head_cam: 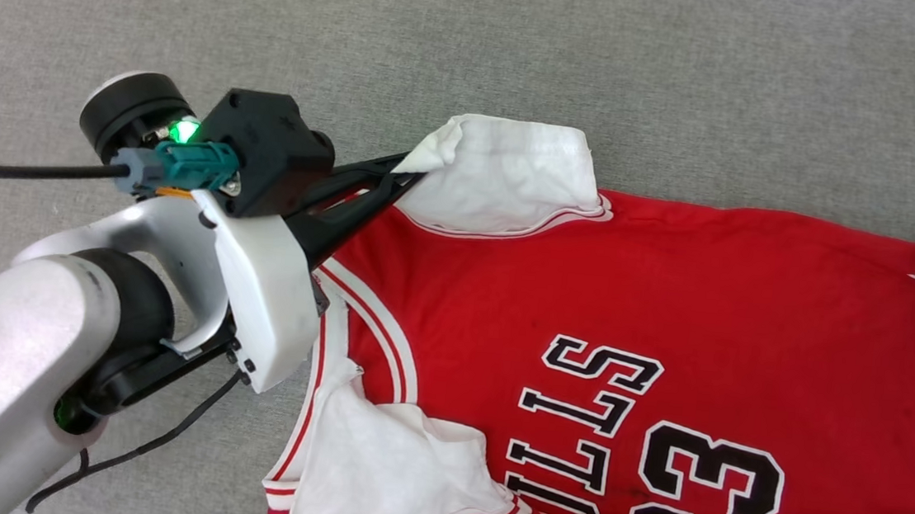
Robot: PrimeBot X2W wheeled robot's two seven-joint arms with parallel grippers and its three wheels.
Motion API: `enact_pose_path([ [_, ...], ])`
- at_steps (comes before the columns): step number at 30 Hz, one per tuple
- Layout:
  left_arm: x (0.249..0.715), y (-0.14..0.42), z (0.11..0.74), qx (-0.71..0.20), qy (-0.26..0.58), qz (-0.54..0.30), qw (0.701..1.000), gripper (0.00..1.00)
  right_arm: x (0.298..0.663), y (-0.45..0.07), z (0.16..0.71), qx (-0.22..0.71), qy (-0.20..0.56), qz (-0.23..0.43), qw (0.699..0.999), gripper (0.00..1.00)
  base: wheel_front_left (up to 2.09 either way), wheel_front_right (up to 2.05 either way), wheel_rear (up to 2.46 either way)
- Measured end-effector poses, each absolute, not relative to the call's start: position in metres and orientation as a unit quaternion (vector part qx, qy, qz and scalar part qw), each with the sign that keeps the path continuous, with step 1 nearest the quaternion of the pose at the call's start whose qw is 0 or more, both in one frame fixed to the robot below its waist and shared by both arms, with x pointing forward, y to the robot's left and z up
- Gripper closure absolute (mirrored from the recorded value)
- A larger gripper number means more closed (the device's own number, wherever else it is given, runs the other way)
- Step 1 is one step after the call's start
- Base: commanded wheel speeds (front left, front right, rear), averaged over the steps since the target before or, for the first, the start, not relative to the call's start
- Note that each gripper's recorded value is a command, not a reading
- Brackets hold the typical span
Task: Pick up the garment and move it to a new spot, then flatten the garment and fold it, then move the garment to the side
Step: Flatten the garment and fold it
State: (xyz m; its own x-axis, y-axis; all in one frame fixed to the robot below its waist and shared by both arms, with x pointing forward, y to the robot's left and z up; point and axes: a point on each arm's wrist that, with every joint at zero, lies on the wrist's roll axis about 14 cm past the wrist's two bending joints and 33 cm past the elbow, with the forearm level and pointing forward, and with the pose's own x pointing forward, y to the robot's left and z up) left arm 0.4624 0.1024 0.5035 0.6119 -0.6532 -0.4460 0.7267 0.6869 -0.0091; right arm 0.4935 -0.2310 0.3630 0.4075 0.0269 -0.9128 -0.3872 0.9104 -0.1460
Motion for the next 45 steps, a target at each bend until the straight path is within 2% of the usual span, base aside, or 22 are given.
enact_pose_path([
  [3, 0.461, 0.105, 0.498, 0.086, 0.216, -0.383, 0.894, 1.00, 0.495, -0.228, 0.353, -0.174, 0.537, 0.132, 0.815, 0.00, 0.00, 0.00, 0.00],
  [4, 0.460, 0.107, 0.496, 0.083, 0.219, -0.381, 0.894, 1.00, 0.495, -0.226, 0.348, -0.168, 0.542, 0.135, 0.812, 1.00, 0.00, 0.00, 0.00],
  [11, 0.460, 0.116, 0.503, 0.087, 0.205, -0.362, 0.905, 1.00, 0.498, -0.224, 0.363, -0.134, 0.515, 0.128, 0.837, 1.00, 0.00, 0.00, 0.00],
  [19, 0.441, 0.129, 0.526, 0.074, 0.186, -0.333, 0.921, 1.00, 0.488, -0.226, 0.415, -0.076, 0.452, 0.119, 0.881, 1.00, 0.00, 0.00, 0.00],
  [27, 0.392, 0.138, 0.537, 0.051, 0.191, -0.311, 0.930, 1.00, 0.440, -0.230, 0.446, -0.049, 0.415, 0.120, 0.901, 1.00, 0.00, 0.00, 0.00],
  [33, 0.351, 0.142, 0.522, 0.026, 0.221, -0.297, 0.929, 1.00, 0.394, -0.230, 0.438, -0.035, 0.430, 0.123, 0.894, 1.00, 0.00, 0.00, 0.00],
  [38, 0.316, 0.144, 0.489, 0.007, 0.277, -0.294, 0.915, 1.00, 0.360, -0.230, 0.418, -0.036, 0.468, 0.126, 0.874, 1.00, 0.00, 0.00, 0.00],
  [45, 0.294, 0.145, 0.450, 0.011, 0.330, -0.292, 0.897, 1.00, 0.333, -0.227, 0.394, -0.040, 0.512, 0.135, 0.847, 1.00, 0.00, 0.00, 0.00],
])
